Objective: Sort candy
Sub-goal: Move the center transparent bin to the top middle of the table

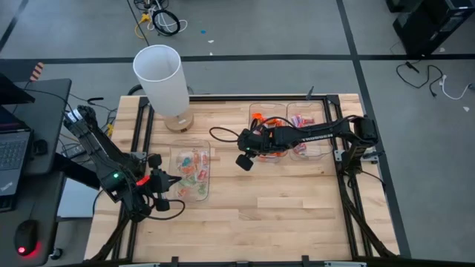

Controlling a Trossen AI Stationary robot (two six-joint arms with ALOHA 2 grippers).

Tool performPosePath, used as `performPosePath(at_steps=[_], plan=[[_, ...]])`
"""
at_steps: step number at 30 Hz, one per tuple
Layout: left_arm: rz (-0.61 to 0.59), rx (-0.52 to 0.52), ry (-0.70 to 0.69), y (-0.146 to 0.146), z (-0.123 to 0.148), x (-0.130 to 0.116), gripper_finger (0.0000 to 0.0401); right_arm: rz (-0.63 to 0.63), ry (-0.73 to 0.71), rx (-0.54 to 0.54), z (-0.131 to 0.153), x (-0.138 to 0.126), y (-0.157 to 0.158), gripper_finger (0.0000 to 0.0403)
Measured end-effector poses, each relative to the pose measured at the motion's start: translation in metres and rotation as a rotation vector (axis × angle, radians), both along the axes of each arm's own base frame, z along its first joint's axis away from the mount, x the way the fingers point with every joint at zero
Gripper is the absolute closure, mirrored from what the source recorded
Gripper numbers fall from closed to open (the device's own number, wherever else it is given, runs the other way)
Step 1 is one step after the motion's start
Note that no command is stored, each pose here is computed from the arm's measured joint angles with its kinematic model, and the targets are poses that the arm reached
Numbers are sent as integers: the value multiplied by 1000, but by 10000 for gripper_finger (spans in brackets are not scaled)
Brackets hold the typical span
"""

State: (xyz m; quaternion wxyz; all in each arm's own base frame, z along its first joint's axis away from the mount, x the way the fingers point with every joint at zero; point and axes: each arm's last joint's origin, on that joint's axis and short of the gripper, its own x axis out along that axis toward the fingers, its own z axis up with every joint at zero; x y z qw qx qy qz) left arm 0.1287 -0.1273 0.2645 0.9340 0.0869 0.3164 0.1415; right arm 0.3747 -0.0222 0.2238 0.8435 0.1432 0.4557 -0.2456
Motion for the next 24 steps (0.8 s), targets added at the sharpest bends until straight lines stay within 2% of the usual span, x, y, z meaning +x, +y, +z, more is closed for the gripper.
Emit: performPosePath(at_steps=[10, 16, 19, 24], plan=[[-1, 3, 2, 0, 0, 0, 401, 32, -4, -5, 7, -2, 8, 403], [0, 1, 2, 0, 0, 0, 401, 150, 42, -2, 10, -8, 30, 403], [-1, 3, 2, 0, 0, 0, 401, 211, 119, 33, 13, -19, 42, 403], [-1, 4, 2, 0, 0, 0, 401, 201, 290, 71, 14, -42, 51, 403]])
